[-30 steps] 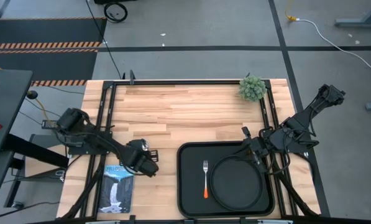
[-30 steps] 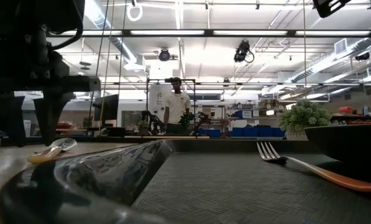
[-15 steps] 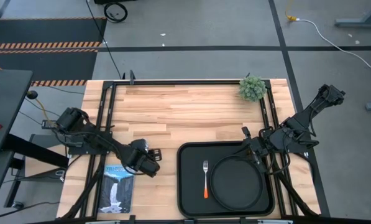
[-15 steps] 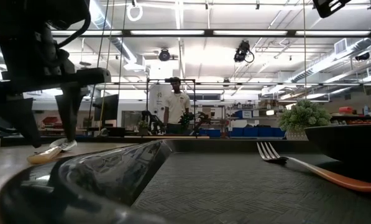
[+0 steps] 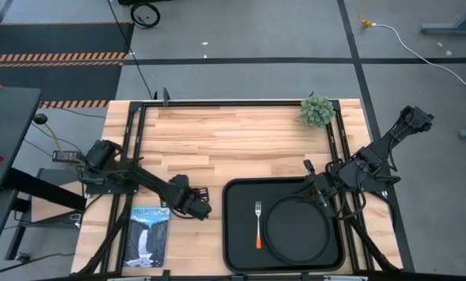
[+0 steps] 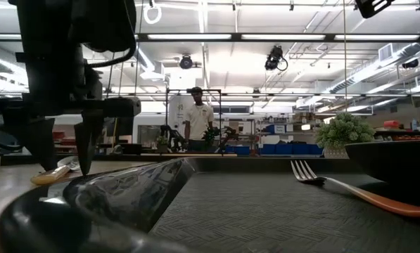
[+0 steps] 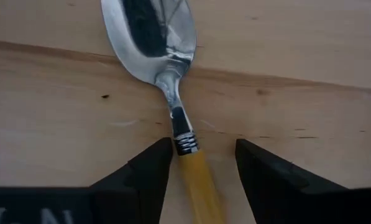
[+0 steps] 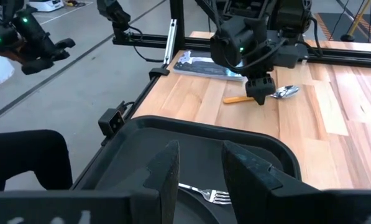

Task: Pick and place plate/cup/fork/spoon on tray
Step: Put the yellow spoon on the black tray to the left side of the orange fork

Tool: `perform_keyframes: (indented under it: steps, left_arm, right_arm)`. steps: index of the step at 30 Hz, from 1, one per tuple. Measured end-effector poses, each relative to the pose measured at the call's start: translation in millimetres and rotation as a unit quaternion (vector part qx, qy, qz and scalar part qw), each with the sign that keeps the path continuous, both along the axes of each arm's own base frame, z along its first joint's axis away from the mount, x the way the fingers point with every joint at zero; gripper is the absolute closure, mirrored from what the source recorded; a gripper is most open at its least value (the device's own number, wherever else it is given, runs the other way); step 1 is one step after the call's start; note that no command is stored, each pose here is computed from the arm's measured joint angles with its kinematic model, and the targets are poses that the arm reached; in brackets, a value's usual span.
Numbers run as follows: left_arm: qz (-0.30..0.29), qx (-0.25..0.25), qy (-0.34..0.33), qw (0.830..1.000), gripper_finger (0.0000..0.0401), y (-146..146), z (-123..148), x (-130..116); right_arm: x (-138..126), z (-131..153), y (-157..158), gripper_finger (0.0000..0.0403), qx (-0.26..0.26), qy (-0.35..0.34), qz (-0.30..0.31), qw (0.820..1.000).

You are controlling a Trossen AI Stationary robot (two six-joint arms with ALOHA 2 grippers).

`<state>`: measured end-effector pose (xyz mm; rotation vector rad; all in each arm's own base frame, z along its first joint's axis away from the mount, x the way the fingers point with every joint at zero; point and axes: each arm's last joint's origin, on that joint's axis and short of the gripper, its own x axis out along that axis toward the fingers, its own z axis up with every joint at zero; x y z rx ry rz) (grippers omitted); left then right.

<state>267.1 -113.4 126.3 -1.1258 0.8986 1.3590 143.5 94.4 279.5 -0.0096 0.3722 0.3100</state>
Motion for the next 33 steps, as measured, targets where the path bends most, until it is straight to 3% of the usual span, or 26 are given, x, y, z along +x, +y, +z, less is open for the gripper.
perform_keyframes:
  steps: [17,24,33]
  left_arm:
    - [-0.020,-0.021,0.016,0.999,0.0340,-1.1,-1.7,-0.9]
    - [-0.016,-0.018,0.011,1.000,0.0344,-1.7,1.6,0.7]
    - [-0.028,0.009,0.021,0.999,0.0344,-5.8,36.0,11.4]
  right_arm:
    - [0.0,0.0,0.1,0.0275,0.003,0.001,0.001,1.000]
    - [0.0,0.0,0.1,0.0275,0.005,0.002,0.000,1.000]
    - [0.2,0.6,0.5,0.0275,0.008,-0.001,0.003,1.000]
